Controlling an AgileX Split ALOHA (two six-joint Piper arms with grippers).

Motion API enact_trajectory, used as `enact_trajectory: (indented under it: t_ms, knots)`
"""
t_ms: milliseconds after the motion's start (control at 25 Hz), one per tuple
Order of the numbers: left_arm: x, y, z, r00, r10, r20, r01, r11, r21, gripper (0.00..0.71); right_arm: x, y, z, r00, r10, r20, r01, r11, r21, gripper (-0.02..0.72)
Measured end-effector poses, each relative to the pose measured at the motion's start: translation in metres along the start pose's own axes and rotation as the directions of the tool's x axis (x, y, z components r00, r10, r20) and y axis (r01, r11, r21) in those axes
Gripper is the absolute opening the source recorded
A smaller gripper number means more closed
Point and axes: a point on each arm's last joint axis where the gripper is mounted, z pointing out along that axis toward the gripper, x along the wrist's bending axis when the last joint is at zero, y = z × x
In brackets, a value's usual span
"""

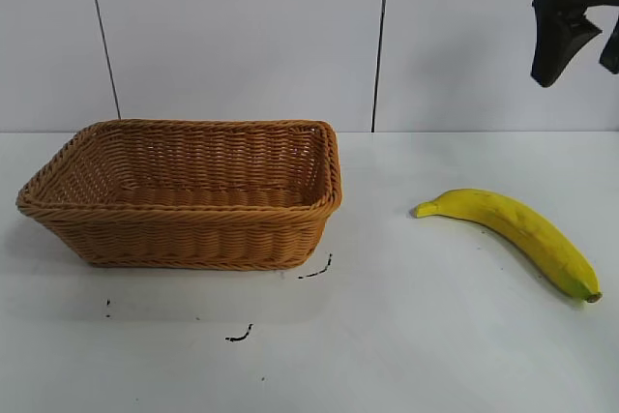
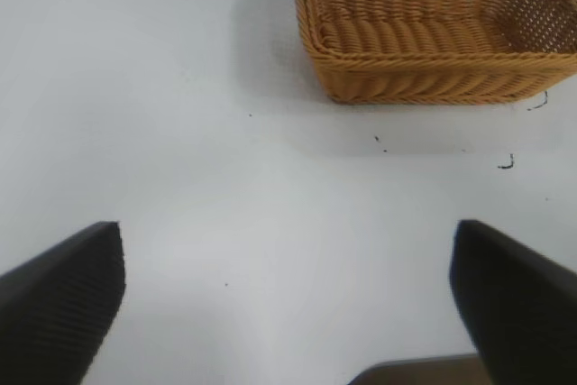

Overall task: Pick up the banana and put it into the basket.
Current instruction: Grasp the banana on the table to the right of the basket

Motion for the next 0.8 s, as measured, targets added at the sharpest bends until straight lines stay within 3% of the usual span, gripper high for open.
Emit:
enact_trajectory:
  t_ms: [160,800]
  knots:
    - [0.0,0.0,0.0,1.0,0.0,0.0,0.0,1.0,0.0,0.695,0.001,-0.001,0.014,0.999,0.017,-0.039,-0.015,0.999,0.041,0.602]
    - [0.0,0.0,0.0,1.0,0.0,0.0,0.0,1.0,0.0,0.695,-0.003,-0.011,0.096,0.992,0.093,-0.09,-0.073,0.976,0.206,0.602]
